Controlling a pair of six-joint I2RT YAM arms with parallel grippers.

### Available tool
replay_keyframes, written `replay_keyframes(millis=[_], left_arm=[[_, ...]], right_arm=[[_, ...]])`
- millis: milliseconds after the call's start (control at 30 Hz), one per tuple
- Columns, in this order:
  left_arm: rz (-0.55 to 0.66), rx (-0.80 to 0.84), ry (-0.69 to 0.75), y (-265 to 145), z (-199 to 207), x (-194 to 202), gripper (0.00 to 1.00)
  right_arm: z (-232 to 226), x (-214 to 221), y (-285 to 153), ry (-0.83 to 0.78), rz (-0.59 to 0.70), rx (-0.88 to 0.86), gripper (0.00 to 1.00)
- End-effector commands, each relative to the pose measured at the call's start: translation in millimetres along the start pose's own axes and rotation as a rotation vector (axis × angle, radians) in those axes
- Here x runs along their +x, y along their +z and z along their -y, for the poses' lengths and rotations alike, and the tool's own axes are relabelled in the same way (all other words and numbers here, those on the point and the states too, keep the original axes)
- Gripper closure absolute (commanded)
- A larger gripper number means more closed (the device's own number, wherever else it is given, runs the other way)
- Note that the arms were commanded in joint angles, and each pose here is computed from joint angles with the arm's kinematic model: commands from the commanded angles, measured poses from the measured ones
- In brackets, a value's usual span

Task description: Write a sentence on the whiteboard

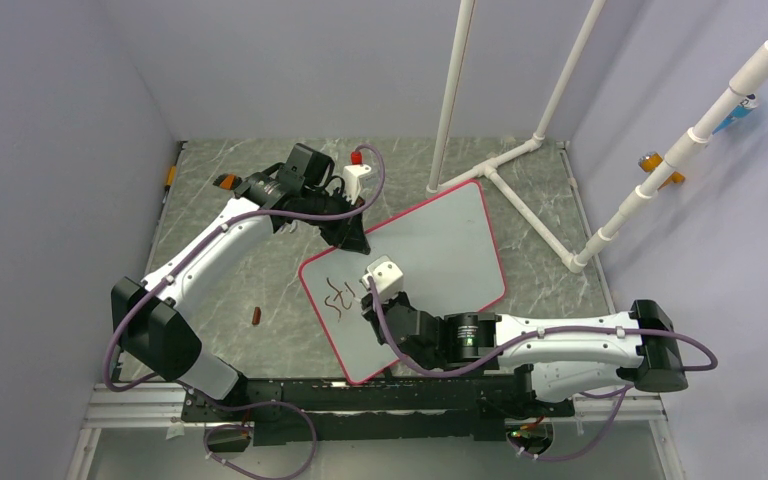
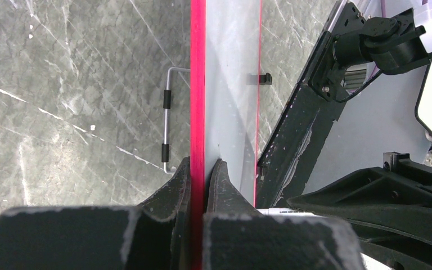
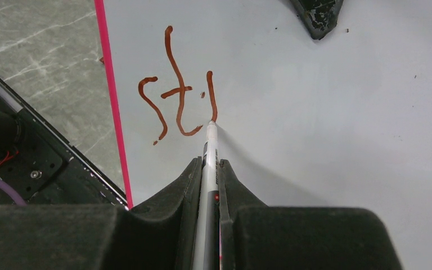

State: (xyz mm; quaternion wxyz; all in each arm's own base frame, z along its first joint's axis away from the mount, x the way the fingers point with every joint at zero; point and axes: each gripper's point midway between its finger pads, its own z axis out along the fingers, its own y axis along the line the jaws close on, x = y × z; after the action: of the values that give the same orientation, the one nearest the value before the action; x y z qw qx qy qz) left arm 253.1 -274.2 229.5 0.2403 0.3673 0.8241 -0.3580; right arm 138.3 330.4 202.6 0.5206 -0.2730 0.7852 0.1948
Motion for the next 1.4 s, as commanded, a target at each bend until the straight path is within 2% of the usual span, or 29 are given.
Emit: replay_keyframes(millis=[0, 367, 1100, 1367], left_arm=[[-0.03, -0.369, 0.16, -9, -73, -3, 1.0], [-0.033, -0.366, 0.164, -8, -72, -2, 1.0], [-0.036, -0.368, 0.169, -9, -70, -2, 1.0], [-0.03, -0.379, 0.176, -12, -70, -3, 1.0]], right_arm=[[4, 8, 1, -0.003, -0.03, 0.01, 1.0], [4, -22, 2, -0.017, 0.035, 0.039, 1.0], [17, -50, 8, -0.037, 0.065, 0.146, 1.0], [16, -62, -11, 0.033, 0.1, 0.067, 1.0]])
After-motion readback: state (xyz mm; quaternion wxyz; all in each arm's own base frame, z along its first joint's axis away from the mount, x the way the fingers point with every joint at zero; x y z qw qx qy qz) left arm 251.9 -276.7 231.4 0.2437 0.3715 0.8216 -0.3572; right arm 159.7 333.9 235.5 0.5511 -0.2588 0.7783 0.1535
